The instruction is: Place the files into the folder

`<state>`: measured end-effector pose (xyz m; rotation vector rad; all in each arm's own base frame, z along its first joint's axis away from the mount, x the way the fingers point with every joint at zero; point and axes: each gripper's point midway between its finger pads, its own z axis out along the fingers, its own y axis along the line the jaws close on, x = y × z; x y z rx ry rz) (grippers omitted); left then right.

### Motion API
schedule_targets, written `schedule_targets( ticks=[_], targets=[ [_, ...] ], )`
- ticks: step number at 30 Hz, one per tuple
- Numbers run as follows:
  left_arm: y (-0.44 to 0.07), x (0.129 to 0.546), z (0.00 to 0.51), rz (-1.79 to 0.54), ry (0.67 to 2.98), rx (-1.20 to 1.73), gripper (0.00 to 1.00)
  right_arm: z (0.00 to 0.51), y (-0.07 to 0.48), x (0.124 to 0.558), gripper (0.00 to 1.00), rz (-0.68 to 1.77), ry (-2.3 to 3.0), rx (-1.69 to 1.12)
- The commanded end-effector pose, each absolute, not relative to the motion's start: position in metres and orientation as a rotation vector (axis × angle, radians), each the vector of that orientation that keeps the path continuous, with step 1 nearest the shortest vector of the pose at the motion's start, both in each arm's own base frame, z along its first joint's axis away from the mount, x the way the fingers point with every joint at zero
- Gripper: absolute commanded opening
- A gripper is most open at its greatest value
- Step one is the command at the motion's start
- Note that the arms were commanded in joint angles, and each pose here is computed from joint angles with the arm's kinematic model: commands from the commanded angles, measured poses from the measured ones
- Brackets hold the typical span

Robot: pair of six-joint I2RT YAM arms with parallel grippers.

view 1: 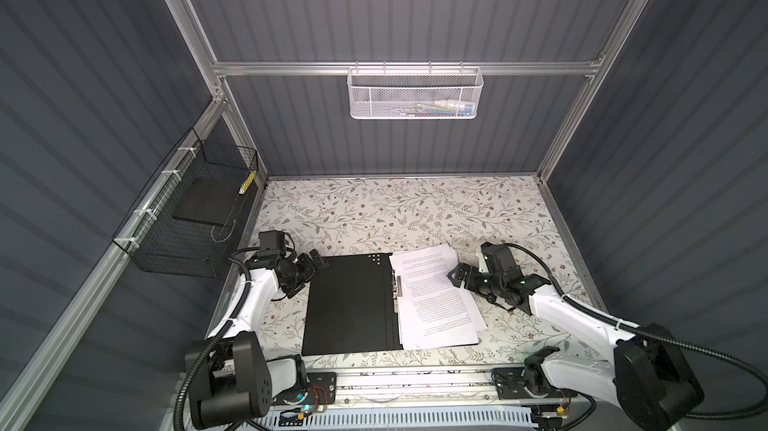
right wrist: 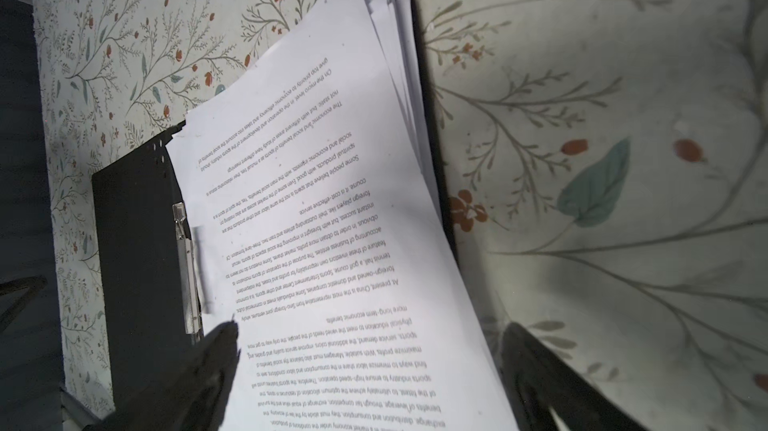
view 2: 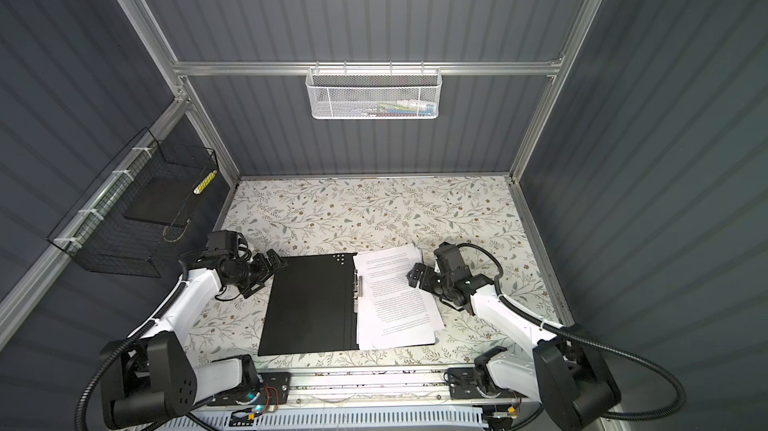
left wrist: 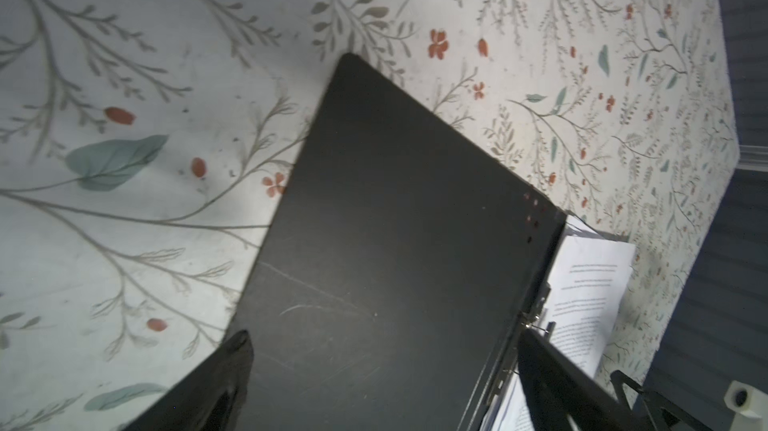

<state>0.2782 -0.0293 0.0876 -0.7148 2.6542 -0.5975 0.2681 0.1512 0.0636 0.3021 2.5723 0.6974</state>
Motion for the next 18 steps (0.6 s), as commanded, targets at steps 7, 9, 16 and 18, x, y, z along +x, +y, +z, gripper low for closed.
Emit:
schedule_targets(
  ticks=[7, 9, 16, 18],
  targets=[
    [-0.017, 0.253, 0.04, -0.485, 2.724, -0.916, 1.0, 0.063, 0.155, 0.298, 0.99, 0.808, 2.524, 0.263],
    [-0.015, 0.248, 0.035, -0.467, 2.735, -0.929, 1.0, 0.057, 0.164, 0.297, 0.99, 0.87, 2.544, 0.258],
    [-0.027, 0.242, 0.017, -0.554, 2.773, -0.95, 1.0, 0.041, 0.162, 0.317, 0.99, 0.851, 2.562, 0.33],
    [-0.034, 0.243, 0.012, -0.612, 2.769, -0.949, 1.0, 0.043, 0.164, 0.324, 0.99, 0.863, 2.558, 0.327]
  ],
)
